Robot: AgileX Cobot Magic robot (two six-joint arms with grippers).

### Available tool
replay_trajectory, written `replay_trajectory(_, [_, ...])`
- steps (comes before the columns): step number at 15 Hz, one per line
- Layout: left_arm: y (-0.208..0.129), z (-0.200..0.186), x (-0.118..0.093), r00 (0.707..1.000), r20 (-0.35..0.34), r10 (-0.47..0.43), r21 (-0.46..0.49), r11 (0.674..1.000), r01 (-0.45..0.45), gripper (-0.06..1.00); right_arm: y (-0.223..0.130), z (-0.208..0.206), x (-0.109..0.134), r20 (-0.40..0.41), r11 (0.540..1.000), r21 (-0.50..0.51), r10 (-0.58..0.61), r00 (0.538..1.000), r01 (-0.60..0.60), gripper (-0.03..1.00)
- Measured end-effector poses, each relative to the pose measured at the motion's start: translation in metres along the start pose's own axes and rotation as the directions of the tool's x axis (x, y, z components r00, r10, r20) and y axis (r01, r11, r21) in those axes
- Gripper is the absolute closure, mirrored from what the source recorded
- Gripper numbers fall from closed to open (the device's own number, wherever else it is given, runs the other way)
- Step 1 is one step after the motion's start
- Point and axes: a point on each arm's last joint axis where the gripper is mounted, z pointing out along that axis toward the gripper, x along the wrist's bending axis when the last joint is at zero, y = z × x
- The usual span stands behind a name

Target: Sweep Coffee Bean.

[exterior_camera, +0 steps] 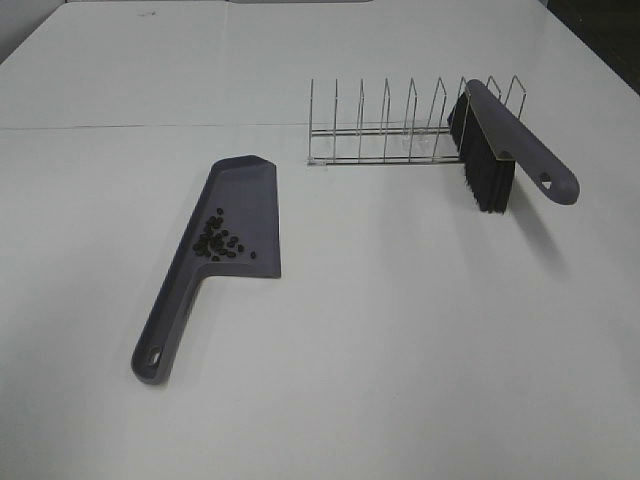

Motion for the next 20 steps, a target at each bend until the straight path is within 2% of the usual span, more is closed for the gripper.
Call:
replay_trajectory(2, [-0.039, 0.007, 0.011, 1.0, 0.003, -0.001, -0.006, 1.0, 0.001, 0.28, -0.037, 0.0, -0.003, -0.003, 0.999, -0.035, 0.001, 1.0, -0.001, 0.24])
replay_trajectory(5, [-0.085, 0.014, 0.023, 0.999, 0.025, 0.032, -0.069, 0.997, -0.03, 0.28, -0.086, -0.001, -0.005, -0.023, 0.988, -0.154, -0.02, 1.0, 0.016, 0.24])
replay_trajectory(6, [-0.093, 0.012, 0.025, 0.998, 0.045, 0.036, -0.111, 0.993, -0.031, 0.28, -0.098, -0.001, -0.004, -0.04, 0.98, -0.195, -0.04, 0.998, 0.031, 0.24])
replay_trajectory(7, [-0.097, 0.006, 0.026, 0.996, 0.076, 0.044, -0.191, 0.981, -0.029, 0.28, -0.11, -0.002, -0.003, -0.055, 0.969, -0.242, -0.064, 0.996, 0.049, 0.24])
replay_trajectory(9, [-0.102, 0.002, 0.026, 0.99, 0.11, 0.091, -0.285, 0.957, -0.057, 0.28, -0.123, -0.011, -0.001, -0.082, 0.929, -0.362, -0.117, 0.99, 0.079, 0.24])
replay_trajectory(10, [-0.103, 0.005, 0.025, 0.982, 0.108, 0.156, -0.335, 0.935, -0.112, 0.28, -0.13, -0.016, 0.0, -0.077, 0.881, -0.461, -0.155, 0.985, 0.102, 0.24])
replay_trajectory(11, [-0.103, 0.007, 0.024, 0.976, 0.101, 0.192, -0.342, 0.928, -0.147, 0.28, -0.131, -0.015, 0.0, -0.073, 0.865, -0.49, -0.161, 0.984, 0.106, 0.24])
replay_trajectory(14, [-0.103, 0.007, 0.022, 0.966, 0.101, 0.237, -0.351, 0.917, -0.188, 0.28, -0.13, -0.011, 0.0, -0.073, 0.857, -0.504, -0.16, 0.984, 0.101, 0.24])
replay_trajectory(20, [-0.103, 0.007, 0.022, 0.965, 0.102, 0.242, -0.352, 0.916, -0.193, 0.28, -0.13, -0.011, 0.0, -0.073, 0.853, -0.512, -0.159, 0.985, 0.1, 0.24])
